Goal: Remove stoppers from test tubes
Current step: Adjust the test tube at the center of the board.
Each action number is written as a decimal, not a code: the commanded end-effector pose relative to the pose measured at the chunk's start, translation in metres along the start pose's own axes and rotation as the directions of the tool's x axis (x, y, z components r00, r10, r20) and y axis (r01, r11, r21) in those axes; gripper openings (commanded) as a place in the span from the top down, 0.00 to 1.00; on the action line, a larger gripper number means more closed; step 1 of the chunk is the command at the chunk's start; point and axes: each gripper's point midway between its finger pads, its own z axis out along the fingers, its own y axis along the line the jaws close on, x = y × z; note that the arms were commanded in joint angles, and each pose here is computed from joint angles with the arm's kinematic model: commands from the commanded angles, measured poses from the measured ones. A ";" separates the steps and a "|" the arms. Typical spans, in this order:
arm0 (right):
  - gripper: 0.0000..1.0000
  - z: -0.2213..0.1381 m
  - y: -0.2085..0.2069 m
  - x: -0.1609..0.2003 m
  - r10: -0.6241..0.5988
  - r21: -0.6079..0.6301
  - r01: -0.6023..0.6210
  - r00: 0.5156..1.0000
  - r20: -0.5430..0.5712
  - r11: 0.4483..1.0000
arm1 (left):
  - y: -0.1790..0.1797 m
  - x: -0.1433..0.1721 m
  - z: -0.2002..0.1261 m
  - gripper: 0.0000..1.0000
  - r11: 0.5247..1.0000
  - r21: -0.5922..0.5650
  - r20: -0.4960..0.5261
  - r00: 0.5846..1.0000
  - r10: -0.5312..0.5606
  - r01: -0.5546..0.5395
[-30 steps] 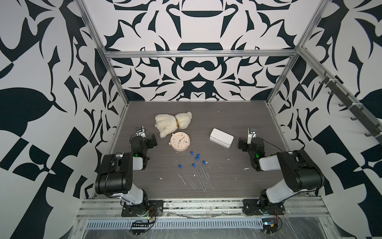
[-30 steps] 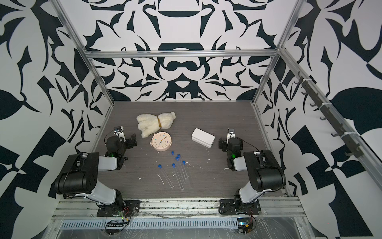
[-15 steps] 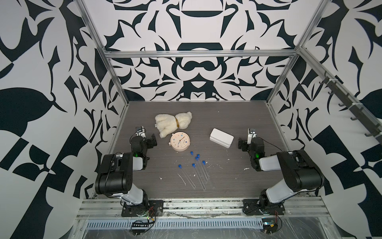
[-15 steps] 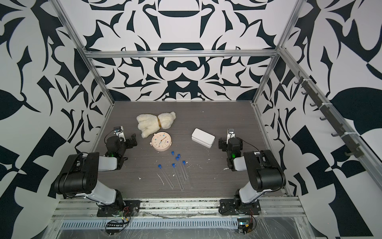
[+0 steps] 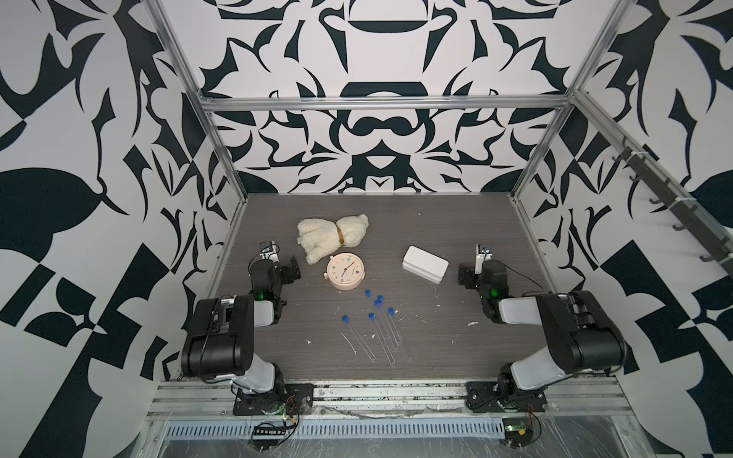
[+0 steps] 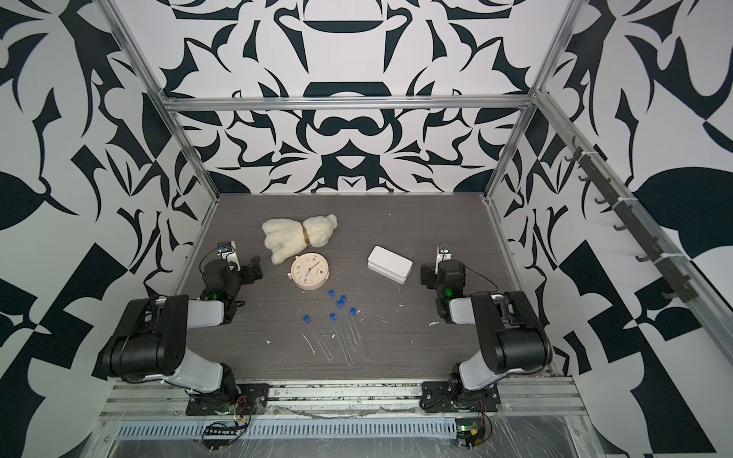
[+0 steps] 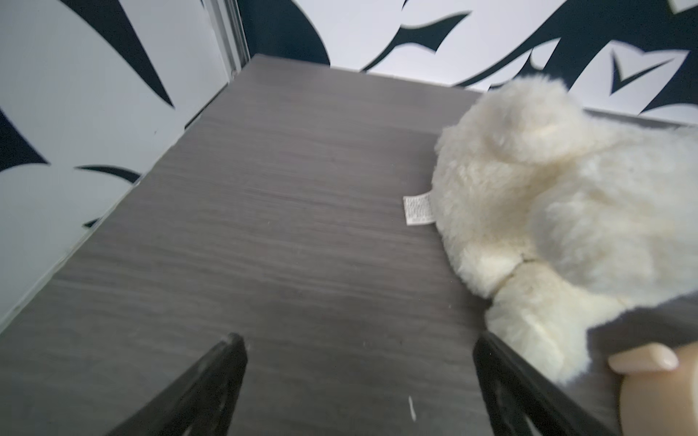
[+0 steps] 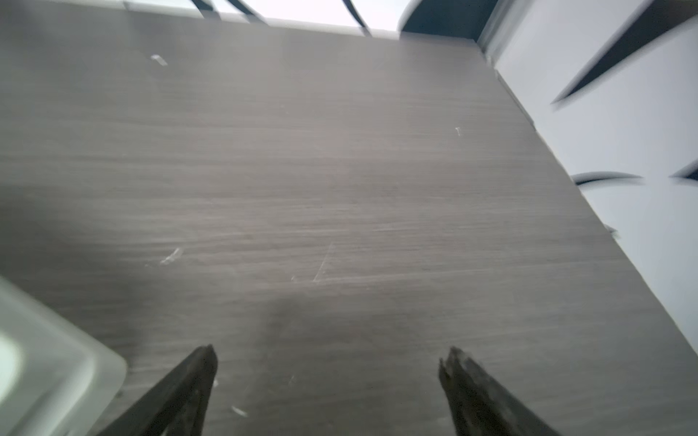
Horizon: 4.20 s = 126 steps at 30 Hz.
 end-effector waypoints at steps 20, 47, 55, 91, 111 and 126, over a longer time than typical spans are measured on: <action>0.32 -0.160 0.062 -0.046 0.169 -0.122 -0.200 0.960 -0.224 0.972 | -0.090 0.016 -0.168 0.26 0.955 -0.248 -0.559 0.781 -0.278 0.163; 0.40 -0.184 0.077 0.019 0.161 -0.267 -0.257 0.928 -0.335 0.929 | -0.214 0.159 -0.253 0.33 0.960 -0.278 -0.774 0.594 -0.219 -0.009; 0.47 -0.183 0.085 0.023 0.145 -0.293 -0.255 0.926 -0.348 0.922 | -0.214 0.173 -0.247 0.37 0.966 -0.257 -0.786 0.578 -0.219 0.016; 0.49 -0.182 0.101 0.025 0.094 -0.308 -0.208 0.933 -0.348 0.928 | -0.207 0.215 -0.234 0.61 0.974 -0.217 -0.847 0.510 -0.152 -0.069; 0.50 -0.181 0.103 0.031 0.099 -0.305 -0.218 0.927 -0.361 0.927 | -0.188 0.222 -0.235 0.81 0.991 0.010 -0.895 0.440 0.069 -0.133; 0.51 -0.180 0.098 0.028 0.096 -0.272 -0.195 0.936 -0.338 0.942 | -0.169 0.208 -0.221 0.64 0.986 0.063 -0.894 0.430 0.123 -0.153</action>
